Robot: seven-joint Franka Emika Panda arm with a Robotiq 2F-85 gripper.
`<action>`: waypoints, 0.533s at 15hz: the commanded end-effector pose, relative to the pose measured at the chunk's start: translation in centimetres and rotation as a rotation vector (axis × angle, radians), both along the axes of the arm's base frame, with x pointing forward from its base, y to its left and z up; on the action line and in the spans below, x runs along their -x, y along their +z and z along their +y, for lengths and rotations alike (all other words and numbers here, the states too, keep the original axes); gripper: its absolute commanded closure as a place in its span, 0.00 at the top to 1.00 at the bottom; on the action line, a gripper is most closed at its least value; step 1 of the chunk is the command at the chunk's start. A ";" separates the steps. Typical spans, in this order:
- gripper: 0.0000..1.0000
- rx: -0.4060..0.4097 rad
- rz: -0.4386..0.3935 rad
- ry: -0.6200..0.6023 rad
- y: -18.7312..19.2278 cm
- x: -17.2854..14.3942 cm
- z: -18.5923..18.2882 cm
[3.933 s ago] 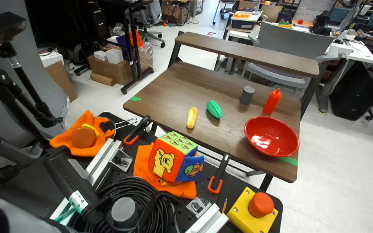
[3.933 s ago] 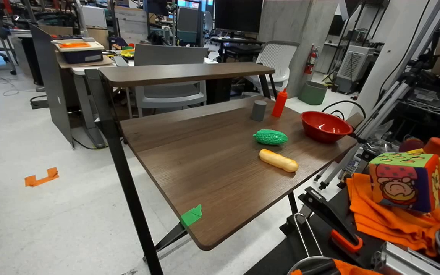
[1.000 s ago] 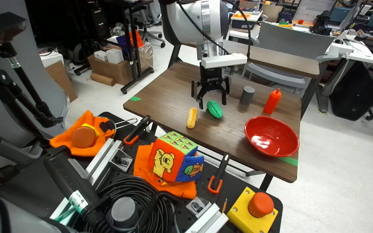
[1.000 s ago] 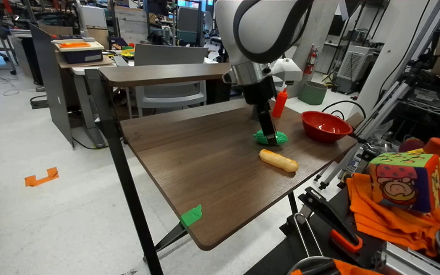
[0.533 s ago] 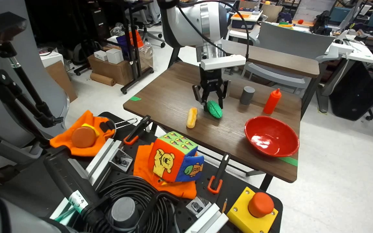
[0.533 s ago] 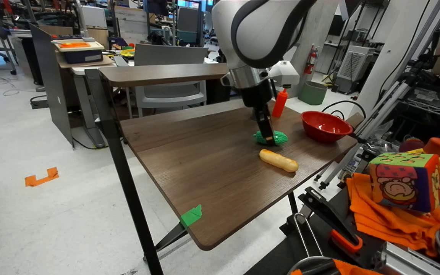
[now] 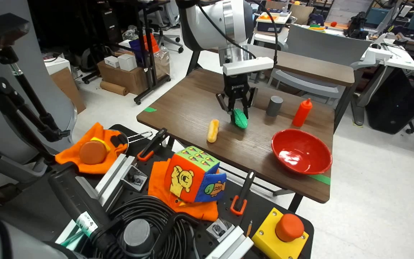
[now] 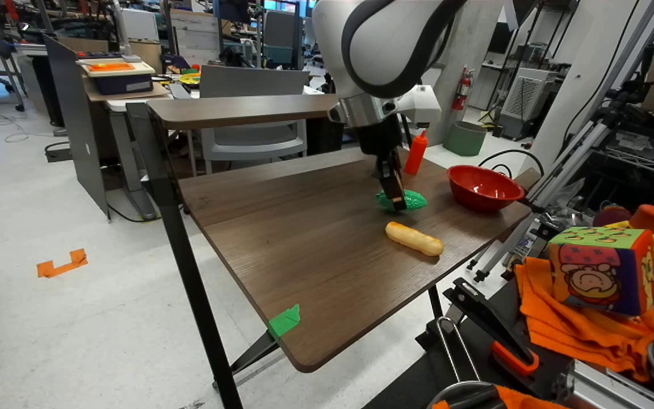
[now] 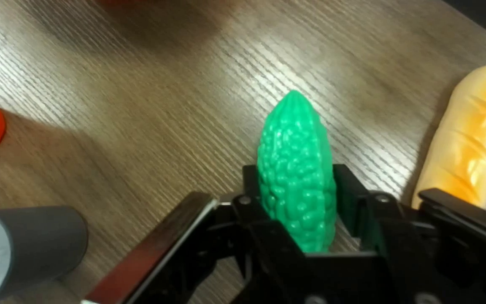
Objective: Put the green object in the red bowl
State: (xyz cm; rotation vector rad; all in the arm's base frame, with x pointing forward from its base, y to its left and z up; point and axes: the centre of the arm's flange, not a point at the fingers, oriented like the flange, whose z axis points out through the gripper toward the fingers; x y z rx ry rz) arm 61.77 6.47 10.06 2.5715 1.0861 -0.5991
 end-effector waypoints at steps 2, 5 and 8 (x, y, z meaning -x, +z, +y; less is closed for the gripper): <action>0.21 -0.007 -0.088 -0.025 6.4 0.7 -2.9; 0.21 0.011 -0.132 -0.095 10.8 0.9 -7.0; 0.21 0.064 -0.115 -0.171 13.4 0.8 -11.8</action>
